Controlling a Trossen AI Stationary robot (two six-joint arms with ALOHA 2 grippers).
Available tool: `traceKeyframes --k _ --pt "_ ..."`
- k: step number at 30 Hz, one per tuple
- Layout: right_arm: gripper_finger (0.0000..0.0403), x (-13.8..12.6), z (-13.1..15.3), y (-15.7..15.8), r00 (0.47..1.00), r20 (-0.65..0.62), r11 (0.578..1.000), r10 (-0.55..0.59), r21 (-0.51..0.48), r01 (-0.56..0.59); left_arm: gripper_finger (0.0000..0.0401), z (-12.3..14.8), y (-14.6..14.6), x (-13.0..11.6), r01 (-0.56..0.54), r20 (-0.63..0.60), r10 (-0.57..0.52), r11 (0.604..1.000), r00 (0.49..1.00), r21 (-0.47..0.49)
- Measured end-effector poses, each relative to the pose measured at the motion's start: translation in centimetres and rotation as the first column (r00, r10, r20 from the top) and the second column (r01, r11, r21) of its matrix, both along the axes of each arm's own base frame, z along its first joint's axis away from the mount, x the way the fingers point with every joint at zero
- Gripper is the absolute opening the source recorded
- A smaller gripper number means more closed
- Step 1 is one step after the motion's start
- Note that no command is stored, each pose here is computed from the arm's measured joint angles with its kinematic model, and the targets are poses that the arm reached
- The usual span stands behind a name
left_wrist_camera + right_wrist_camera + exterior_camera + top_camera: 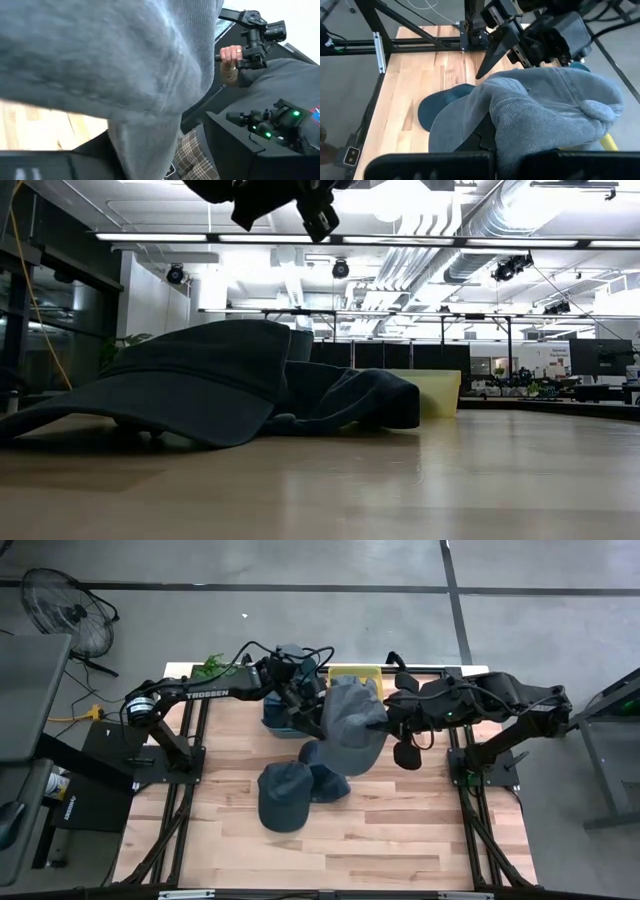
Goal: Pick & Place hat
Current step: Put the gray cap into the yellow bin
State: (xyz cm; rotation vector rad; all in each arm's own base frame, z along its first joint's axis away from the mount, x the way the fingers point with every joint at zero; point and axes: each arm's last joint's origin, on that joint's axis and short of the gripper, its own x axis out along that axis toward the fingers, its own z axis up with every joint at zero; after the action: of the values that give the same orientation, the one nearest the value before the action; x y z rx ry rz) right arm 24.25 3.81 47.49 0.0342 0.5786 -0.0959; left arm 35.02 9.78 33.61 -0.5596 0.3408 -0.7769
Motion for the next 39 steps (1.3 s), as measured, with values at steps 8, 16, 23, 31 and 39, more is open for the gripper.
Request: traceKeyframes --k 8,16,23,31,39 --pt "0.0000 0.0 -0.1 -0.1 0.999 -0.005 0.999 -0.034 0.027 0.034 0.0078 0.0 0.1 0.1 -0.050 -0.001 0.050 0.999 0.999 0.012" --pt "0.0000 0.0 -0.1 -0.1 0.999 -0.009 0.998 -0.050 0.032 0.050 0.0015 0.2 0.1 0.1 -0.043 0.026 0.043 0.999 0.999 0.027" --pt "0.0036 0.0 -0.1 -0.1 0.995 0.004 0.993 -0.099 0.063 0.098 0.0007 0.2 0.1 0.1 -0.045 0.023 0.044 0.999 0.999 0.025" --pt "0.0119 -1.3 0.7 -0.5 0.991 0.044 0.989 -0.130 0.077 0.126 0.0006 0.1 0.1 0.1 -0.046 0.017 0.046 0.999 0.999 0.021" --pt "0.0181 -4.6 2.2 -1.3 0.975 0.116 0.982 -0.190 0.016 0.189 0.0005 0.0 0.1 0.1 -0.049 0.000 0.049 0.999 0.999 0.012"
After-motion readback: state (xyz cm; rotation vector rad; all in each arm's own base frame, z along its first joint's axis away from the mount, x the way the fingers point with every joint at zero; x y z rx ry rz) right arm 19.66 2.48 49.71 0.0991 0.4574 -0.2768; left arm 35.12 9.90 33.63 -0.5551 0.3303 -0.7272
